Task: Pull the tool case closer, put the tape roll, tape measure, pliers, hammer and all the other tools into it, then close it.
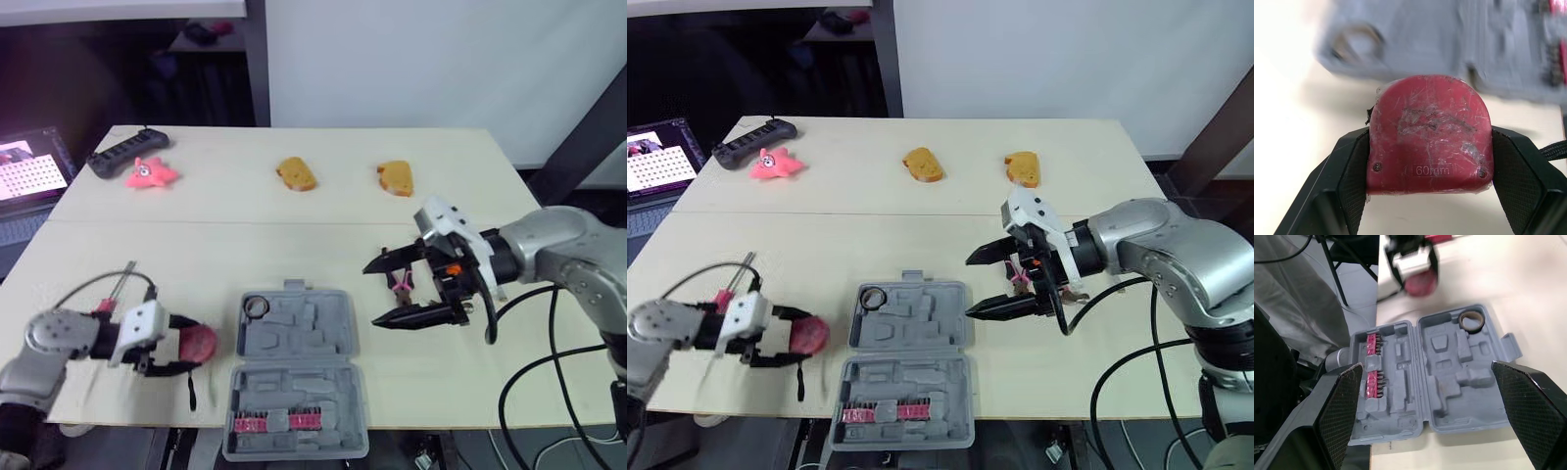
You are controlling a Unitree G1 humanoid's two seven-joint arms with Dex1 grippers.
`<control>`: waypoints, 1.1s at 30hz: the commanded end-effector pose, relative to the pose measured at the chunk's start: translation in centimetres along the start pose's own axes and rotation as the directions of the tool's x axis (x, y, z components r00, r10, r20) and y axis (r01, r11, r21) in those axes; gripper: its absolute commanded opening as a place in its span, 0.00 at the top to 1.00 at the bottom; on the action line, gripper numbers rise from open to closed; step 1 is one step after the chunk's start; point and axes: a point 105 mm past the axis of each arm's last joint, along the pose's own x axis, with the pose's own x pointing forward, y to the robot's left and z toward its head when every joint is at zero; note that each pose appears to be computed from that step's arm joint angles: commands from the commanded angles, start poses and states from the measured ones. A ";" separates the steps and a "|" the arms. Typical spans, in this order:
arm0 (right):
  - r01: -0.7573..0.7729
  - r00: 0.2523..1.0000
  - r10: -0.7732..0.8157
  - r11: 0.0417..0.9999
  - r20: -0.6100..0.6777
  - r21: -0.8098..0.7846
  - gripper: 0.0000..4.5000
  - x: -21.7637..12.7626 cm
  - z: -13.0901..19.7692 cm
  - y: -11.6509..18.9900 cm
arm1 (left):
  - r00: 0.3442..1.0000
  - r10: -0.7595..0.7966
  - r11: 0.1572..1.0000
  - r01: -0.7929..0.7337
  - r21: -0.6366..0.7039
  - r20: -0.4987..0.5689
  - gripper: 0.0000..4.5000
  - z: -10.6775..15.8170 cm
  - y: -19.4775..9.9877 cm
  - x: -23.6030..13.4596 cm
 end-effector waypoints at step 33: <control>-0.251 0.922 -0.129 0.517 0.364 0.818 0.06 6.4 -2.5 -0.7 | 0.936 -0.293 0.923 0.224 0.312 0.195 0.33 14.1 -0.3 10.5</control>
